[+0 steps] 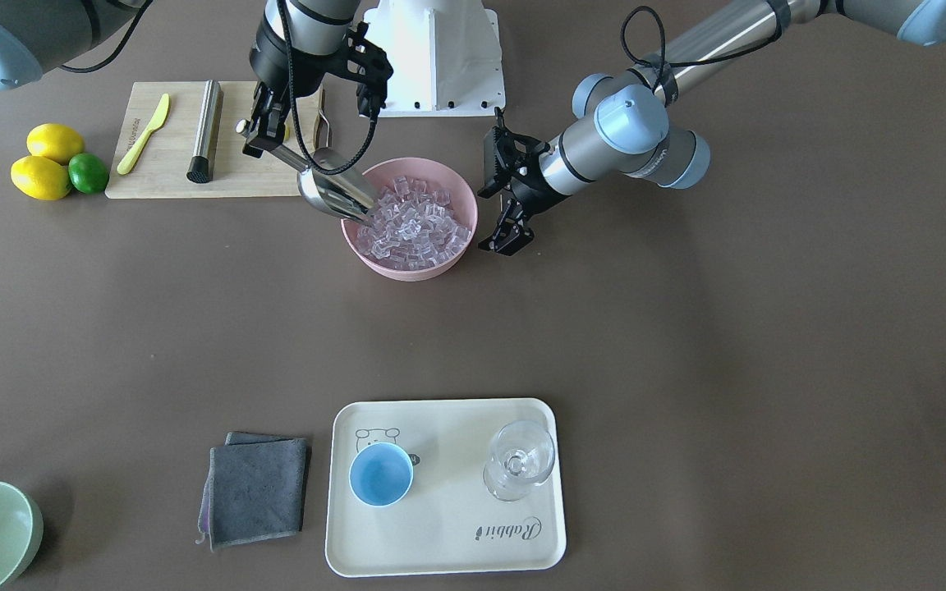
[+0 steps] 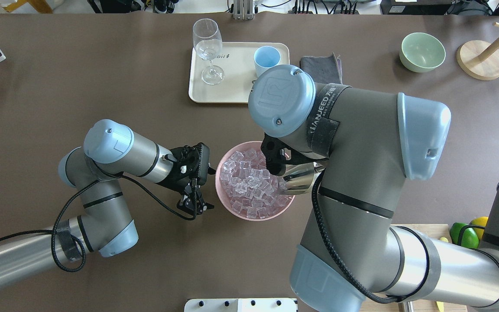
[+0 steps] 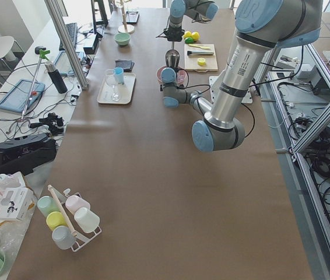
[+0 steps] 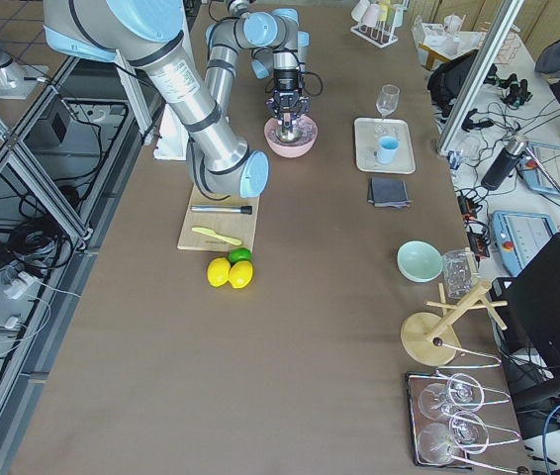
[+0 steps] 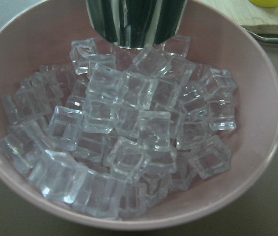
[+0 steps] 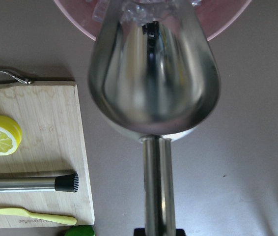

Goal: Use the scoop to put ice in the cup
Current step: 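Lower the scoop into the ice cubes with the right gripper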

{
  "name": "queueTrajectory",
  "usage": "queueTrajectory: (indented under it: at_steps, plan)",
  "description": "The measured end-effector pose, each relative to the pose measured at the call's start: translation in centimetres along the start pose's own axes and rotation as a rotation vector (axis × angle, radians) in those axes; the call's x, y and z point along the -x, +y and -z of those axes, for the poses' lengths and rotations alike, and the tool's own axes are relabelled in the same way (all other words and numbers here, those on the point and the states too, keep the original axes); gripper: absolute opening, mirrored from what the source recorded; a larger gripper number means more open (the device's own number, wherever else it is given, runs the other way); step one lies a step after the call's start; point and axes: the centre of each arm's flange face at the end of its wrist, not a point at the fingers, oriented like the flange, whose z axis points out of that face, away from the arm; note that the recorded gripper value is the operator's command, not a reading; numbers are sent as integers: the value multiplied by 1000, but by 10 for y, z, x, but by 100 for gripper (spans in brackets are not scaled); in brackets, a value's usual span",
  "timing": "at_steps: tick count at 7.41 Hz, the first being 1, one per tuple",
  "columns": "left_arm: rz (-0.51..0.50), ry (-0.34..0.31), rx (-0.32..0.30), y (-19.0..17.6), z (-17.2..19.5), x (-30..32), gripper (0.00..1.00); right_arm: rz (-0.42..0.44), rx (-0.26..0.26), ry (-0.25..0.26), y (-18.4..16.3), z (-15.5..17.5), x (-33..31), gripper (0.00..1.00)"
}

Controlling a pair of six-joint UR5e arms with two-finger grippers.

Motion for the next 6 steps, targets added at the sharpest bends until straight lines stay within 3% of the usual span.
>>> queueTrajectory:
  at_steps: [4,6]
  plan:
    - [-1,-3,-1,-1,0,0,98,-12,21,-19,-26,3,-12,0]
    - [1,-4,2,0,-1,1,98,-12,6,-20,-31,5,-14,0]
